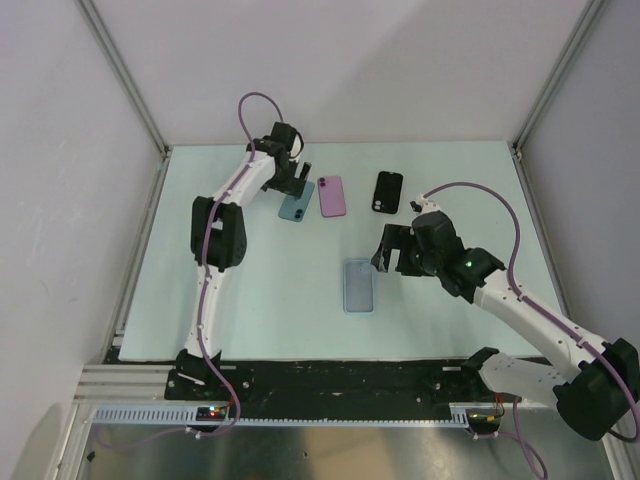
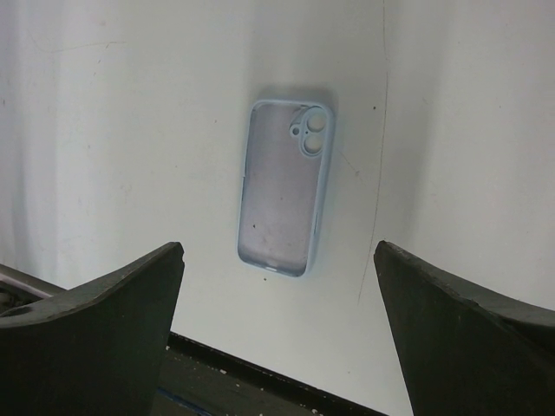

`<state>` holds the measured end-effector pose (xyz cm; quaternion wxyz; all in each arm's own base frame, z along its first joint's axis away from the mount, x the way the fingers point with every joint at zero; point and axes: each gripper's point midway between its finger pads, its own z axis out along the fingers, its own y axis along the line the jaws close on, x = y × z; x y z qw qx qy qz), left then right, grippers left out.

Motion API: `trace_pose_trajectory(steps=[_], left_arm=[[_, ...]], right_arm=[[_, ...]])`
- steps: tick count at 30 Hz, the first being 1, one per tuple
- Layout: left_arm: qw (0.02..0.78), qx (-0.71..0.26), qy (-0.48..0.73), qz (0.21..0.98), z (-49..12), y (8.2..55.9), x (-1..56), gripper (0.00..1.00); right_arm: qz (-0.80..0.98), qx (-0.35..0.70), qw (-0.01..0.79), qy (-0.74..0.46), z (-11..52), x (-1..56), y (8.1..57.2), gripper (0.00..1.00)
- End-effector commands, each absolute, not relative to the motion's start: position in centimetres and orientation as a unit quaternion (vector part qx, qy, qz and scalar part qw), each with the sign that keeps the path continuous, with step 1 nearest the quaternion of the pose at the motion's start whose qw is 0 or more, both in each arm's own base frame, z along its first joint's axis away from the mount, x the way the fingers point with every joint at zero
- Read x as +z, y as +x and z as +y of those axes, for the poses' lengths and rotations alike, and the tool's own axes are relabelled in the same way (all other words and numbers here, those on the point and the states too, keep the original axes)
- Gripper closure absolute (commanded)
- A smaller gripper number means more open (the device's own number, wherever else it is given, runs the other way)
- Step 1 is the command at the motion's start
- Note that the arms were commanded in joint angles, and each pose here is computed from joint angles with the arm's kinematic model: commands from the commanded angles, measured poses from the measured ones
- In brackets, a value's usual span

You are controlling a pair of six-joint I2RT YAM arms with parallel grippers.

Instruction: Put the phone into the phone case

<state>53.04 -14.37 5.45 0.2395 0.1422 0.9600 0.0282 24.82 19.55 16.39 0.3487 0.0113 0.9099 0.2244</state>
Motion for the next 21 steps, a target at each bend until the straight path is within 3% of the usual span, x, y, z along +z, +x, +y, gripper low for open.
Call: trace_pose_trajectory(steps=[1, 11, 21], left_arm=[[0.26, 0.042, 0.129, 0.956, -13.3, 54.2, 6.8, 0.0], [0.24, -0.012, 0.11, 0.964, -13.8, 53.7, 5.4, 0.05], [0.238, -0.047, 0.139, 0.96, -17.0, 52.9, 5.5, 0.01]], right_arm=[[0.905, 0.231, 0.357, 0.007, 19.6, 16.8, 25.0, 0.03], [0.904, 0.234, 0.357, 0.006, 19.8, 16.8, 25.1, 0.03], [0.904, 0.234, 0.357, 0.008, 19.7, 16.7, 25.1, 0.03]])
